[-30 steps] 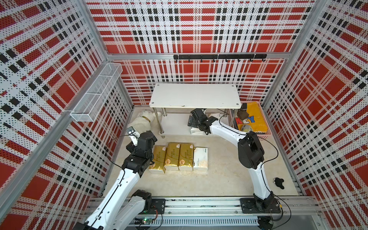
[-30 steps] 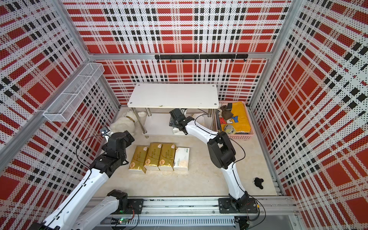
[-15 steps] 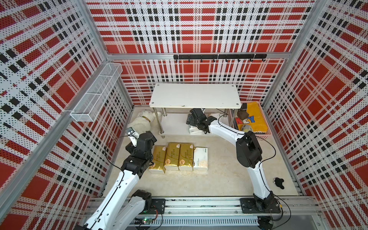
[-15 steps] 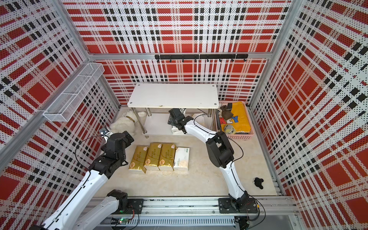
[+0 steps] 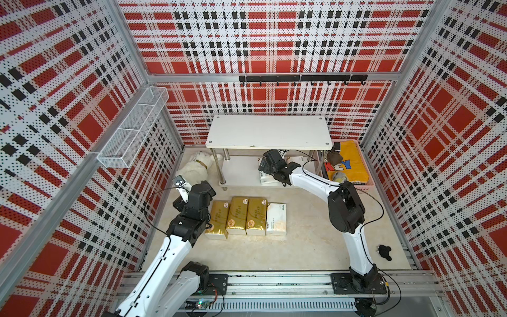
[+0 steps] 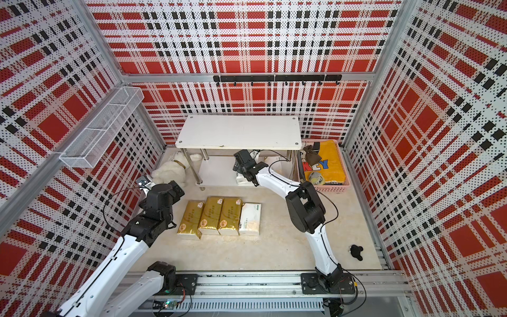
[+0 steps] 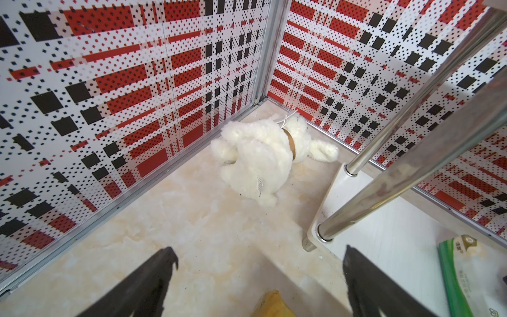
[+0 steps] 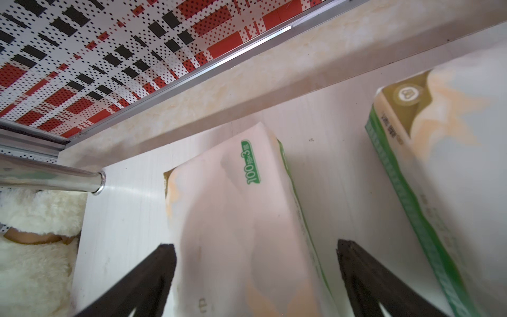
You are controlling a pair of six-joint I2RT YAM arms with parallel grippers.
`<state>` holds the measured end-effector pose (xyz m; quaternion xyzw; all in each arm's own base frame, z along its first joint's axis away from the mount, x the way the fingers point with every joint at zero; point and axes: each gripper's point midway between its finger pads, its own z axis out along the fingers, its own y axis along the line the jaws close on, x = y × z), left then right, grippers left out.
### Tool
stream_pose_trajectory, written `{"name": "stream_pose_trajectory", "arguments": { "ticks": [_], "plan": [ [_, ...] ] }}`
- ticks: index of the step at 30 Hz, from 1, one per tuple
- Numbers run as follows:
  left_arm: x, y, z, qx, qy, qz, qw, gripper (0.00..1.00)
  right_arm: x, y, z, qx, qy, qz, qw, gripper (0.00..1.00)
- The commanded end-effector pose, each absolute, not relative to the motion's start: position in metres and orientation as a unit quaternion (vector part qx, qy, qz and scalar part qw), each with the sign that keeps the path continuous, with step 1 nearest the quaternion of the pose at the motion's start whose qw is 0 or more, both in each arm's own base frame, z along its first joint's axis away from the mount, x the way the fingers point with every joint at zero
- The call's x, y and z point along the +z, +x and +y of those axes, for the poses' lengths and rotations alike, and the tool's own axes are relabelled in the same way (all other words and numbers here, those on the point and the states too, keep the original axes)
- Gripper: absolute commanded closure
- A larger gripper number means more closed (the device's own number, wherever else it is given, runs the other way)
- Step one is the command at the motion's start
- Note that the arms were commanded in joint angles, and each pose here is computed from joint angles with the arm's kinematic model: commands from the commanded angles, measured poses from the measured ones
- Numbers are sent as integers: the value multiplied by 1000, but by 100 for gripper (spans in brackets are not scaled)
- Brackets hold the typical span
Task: Place the tissue boxes on the shelf by color
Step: Place a box of tissues on the shelf.
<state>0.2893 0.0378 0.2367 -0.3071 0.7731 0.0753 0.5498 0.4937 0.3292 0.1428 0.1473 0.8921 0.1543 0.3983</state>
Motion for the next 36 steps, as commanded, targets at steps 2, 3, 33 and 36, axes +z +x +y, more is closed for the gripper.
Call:
{"name": "stream_pose_trajectory", "arguments": {
  "ticks": [2,3,33,36],
  "plan": [
    [235,289,38,74,-305,773,551,0,187,491,338,193,160,868,428,0],
    [236,289,38,74,-306,773,551,0,186,489,338,194,162,870,423,0],
    [238,288,38,69,-306,770,555,0,180,476,328,197,177,874,408,0],
    [239,289,38,68,-306,770,556,0,190,477,323,182,166,870,427,0]
  ]
}}
